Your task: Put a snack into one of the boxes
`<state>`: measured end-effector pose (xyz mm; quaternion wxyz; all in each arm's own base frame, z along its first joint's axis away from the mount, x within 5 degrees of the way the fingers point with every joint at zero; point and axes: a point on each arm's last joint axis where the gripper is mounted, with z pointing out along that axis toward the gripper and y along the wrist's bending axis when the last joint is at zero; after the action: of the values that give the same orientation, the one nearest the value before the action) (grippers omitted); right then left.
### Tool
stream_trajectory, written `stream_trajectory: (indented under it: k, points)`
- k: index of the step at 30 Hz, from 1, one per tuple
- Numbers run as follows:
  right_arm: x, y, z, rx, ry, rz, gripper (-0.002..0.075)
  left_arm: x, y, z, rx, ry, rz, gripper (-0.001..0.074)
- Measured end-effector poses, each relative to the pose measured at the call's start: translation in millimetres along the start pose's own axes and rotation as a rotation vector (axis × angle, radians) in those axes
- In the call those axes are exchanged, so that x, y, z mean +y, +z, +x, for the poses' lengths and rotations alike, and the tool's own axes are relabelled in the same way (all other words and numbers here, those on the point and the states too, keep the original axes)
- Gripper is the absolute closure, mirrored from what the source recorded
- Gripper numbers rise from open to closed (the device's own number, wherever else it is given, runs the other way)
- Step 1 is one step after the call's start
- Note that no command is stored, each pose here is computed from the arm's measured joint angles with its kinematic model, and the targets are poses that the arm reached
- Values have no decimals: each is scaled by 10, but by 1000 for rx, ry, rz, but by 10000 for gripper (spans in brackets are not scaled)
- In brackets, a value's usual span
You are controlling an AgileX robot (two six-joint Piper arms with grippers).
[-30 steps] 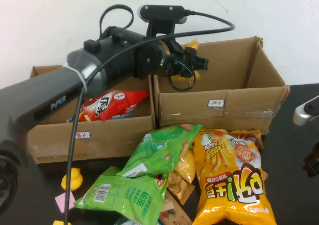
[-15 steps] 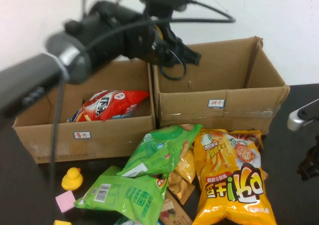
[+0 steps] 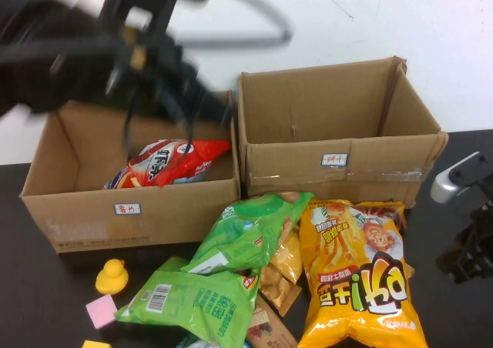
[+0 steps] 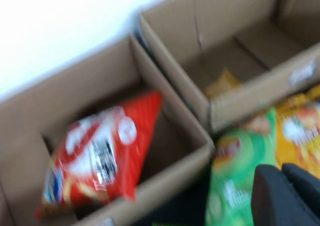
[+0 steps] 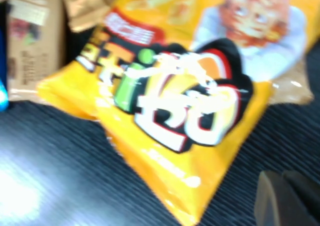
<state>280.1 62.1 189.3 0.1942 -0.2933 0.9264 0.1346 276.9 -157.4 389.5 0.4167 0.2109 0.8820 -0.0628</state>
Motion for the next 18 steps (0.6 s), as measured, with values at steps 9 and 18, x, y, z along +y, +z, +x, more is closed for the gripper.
stream_trajectory:
  k: [9,18]
  points:
    - [53,30,-122,-119,99,-48,544,31,-426,975,25,-31,49,736]
    - [-72,441,-162,-183,284,-96,54,63,-595,1426,22,-30,51,736]
